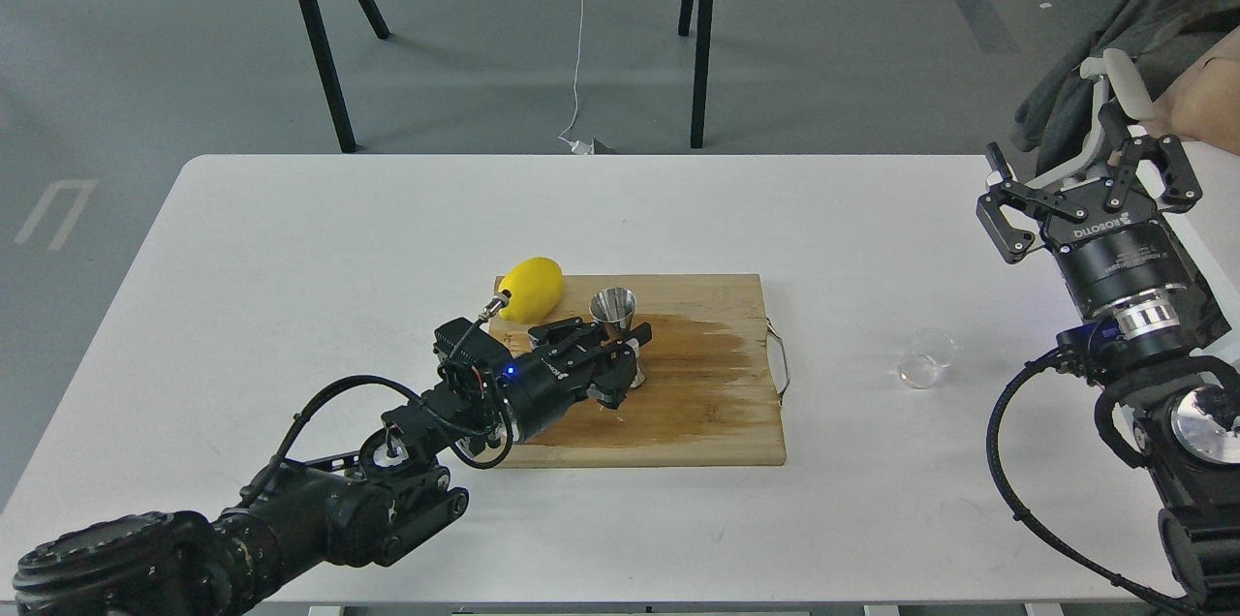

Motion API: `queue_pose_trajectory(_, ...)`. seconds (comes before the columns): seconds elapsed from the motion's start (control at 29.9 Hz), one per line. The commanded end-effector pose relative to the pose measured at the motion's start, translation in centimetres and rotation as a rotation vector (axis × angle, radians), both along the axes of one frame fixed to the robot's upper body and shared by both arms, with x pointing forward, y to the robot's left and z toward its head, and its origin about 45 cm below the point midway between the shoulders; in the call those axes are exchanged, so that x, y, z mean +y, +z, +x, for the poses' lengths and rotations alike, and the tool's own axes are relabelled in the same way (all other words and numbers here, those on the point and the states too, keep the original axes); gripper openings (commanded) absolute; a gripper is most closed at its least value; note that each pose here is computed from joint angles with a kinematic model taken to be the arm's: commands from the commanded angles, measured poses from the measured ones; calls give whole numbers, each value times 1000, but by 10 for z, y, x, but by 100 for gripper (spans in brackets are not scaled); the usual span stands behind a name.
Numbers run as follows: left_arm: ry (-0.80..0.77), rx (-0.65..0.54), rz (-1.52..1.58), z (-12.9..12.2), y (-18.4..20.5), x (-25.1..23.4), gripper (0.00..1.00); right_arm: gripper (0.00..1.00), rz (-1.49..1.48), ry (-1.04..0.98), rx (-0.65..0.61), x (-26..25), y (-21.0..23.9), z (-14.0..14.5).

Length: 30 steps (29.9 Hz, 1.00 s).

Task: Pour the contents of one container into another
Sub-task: 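Lower the jigger upright onto the board beside the lemon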

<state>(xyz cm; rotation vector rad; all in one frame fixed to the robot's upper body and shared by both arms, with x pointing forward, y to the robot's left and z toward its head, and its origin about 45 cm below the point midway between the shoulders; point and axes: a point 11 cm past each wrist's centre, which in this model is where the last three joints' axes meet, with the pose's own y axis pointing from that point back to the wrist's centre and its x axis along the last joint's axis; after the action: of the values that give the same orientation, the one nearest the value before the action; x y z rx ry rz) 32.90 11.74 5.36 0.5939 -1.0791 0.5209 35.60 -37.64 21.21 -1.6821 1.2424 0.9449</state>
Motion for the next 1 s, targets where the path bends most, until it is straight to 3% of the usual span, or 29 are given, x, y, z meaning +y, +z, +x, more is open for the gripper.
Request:
queue_pose_trajectory(0.0, -1, 1, 0, 0, 0, 0, 44, 99, -1, 1, 1, 0, 0, 0)
queue_pose_trajectory(0.1, -1, 1, 0, 0, 0, 0, 50, 99, -1, 1, 1, 0, 0, 0)
queue_pose_trajectory(0.23, -6, 2, -6, -2, 0, -2, 81, 99, 1, 1, -1, 0, 0, 0)
queue_pose_trajectory(0.5, -4, 27, -10, -12, -8, -2, 97, 99, 1, 2, 0, 1, 0, 0)
queue_pose_trajectory(0.97, 6, 58, -15, -24, -18, 0, 99, 99, 0, 6, 5, 2, -2, -1)
